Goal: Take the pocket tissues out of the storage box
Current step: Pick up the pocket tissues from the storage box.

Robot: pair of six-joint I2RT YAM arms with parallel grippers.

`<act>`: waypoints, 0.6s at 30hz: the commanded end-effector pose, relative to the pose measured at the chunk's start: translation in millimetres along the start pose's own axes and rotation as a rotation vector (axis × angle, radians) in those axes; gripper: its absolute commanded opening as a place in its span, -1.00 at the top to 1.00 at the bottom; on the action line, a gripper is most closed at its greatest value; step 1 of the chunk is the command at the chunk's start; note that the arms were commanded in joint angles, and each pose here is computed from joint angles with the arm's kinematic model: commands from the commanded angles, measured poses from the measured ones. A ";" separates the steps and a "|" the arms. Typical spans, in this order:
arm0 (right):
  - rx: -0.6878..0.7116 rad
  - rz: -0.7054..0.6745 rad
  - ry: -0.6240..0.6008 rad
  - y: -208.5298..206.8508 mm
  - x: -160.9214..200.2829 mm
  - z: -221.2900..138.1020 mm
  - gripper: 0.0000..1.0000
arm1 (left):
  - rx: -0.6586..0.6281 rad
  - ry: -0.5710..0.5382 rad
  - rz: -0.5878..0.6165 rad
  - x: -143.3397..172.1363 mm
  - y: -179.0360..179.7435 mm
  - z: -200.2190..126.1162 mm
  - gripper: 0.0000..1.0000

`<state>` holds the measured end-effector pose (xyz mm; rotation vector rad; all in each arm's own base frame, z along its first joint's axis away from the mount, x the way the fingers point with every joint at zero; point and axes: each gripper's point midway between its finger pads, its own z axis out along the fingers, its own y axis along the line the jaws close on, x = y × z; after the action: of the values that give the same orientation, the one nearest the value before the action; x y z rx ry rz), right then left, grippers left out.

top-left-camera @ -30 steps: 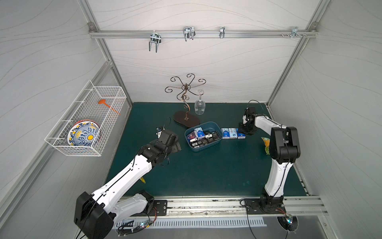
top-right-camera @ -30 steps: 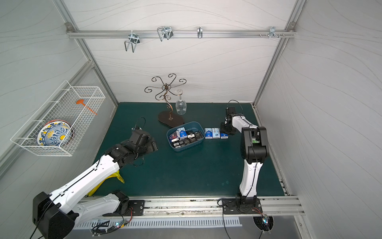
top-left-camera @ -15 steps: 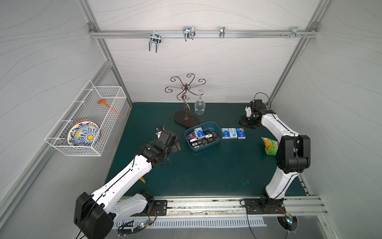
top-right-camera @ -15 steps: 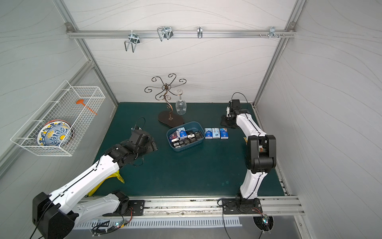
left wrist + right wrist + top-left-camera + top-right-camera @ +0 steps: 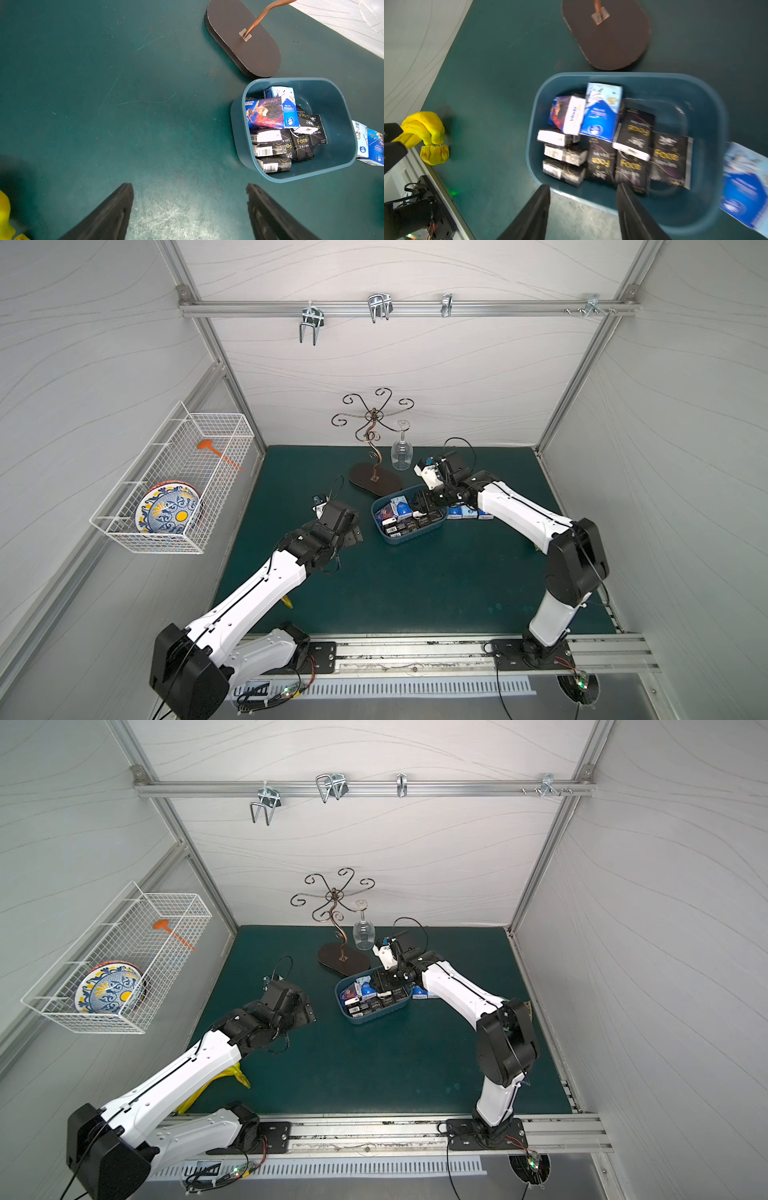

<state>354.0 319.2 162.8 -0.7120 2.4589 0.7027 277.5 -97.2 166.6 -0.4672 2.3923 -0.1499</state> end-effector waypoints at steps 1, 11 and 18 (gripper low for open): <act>-0.025 0.044 -0.025 6.7 -6.6 25.1 -0.13 | -0.002 -0.028 -0.011 -7.0 1.0 -6.7 -0.79; -0.039 0.101 -0.038 23.3 -11.1 80.0 -0.14 | -0.007 -0.032 -0.011 -6.8 3.5 -8.0 -0.79; -0.017 0.125 0.008 18.9 -5.4 105.9 -0.13 | -0.008 -0.034 -0.008 -6.5 5.4 -9.2 -0.79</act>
<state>374.0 391.2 98.1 -0.5991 2.5142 0.7787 273.8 -92.9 168.9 -0.4706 2.3885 -0.1362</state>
